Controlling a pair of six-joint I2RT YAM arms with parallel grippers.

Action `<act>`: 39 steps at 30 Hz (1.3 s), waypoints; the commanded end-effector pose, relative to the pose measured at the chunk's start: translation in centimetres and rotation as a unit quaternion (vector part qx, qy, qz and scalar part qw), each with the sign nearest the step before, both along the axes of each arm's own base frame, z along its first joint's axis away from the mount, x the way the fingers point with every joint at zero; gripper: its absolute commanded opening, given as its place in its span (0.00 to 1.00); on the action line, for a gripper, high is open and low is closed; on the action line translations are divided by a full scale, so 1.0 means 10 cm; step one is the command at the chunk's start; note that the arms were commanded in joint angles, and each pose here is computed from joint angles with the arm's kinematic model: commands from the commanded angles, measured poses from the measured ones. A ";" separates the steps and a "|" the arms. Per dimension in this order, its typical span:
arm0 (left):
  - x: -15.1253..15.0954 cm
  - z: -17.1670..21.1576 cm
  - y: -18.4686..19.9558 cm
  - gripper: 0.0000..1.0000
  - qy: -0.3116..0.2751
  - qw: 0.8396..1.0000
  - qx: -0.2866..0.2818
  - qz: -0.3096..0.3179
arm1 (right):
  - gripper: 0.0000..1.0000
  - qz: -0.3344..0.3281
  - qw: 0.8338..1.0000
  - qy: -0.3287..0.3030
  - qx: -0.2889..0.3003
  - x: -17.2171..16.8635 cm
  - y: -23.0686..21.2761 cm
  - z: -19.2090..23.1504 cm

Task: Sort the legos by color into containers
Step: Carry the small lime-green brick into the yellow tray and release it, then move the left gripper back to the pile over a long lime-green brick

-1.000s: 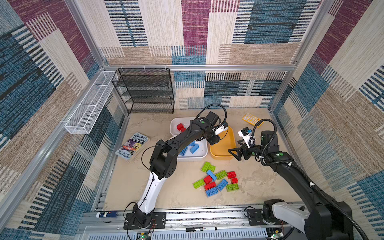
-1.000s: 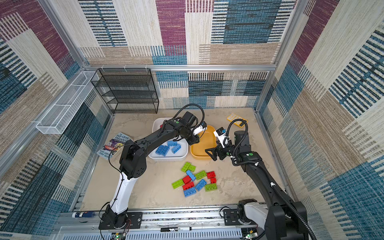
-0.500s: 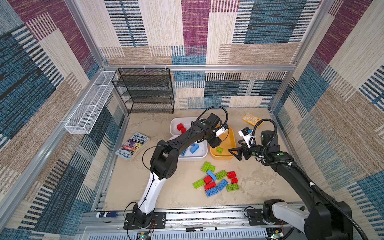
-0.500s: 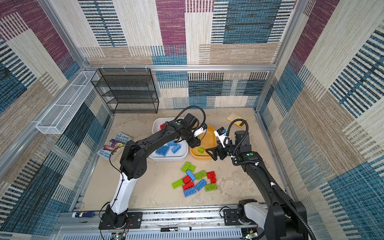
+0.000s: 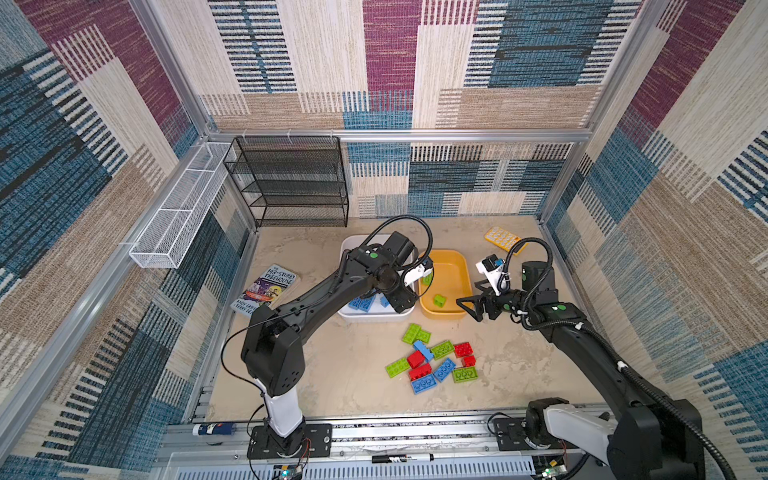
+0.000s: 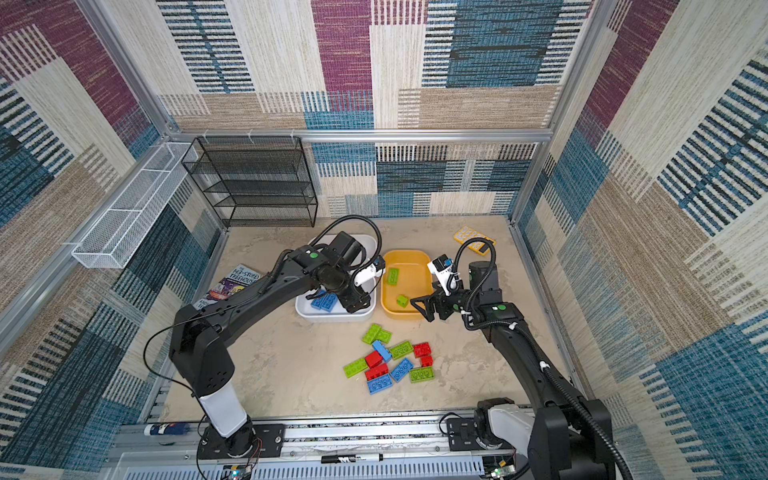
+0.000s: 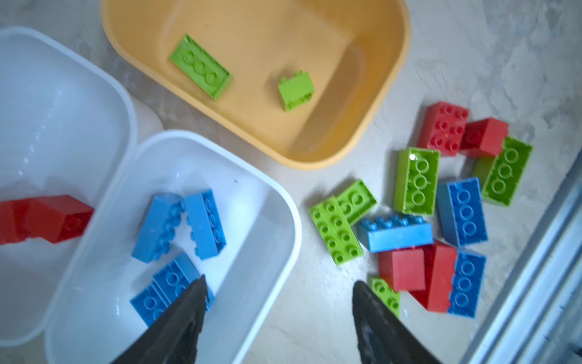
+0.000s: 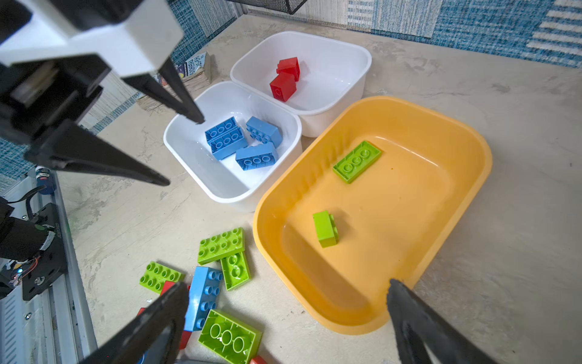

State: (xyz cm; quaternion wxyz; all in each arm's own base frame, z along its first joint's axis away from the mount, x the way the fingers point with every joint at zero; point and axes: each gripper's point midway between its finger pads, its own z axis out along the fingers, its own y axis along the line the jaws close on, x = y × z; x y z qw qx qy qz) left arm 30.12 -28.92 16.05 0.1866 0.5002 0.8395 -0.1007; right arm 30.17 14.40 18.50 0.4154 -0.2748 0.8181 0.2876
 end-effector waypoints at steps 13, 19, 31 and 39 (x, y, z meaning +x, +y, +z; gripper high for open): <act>-0.96 -0.74 0.26 0.74 0.074 0.997 0.019 0.024 | 0.99 0.020 1.000 0.001 0.013 -0.07 0.06 -0.01; -1.13 -1.00 0.17 0.74 0.068 0.997 0.037 0.006 | 0.99 0.021 1.000 0.002 0.011 -0.08 0.06 -0.02; -1.18 -1.27 0.07 0.69 0.069 0.992 0.102 -0.021 | 0.99 0.019 1.000 0.001 0.005 -0.10 0.04 -0.03; -1.20 -1.38 0.06 0.53 0.081 0.988 0.131 -0.031 | 0.99 0.019 1.000 0.002 0.004 -0.09 0.04 -0.05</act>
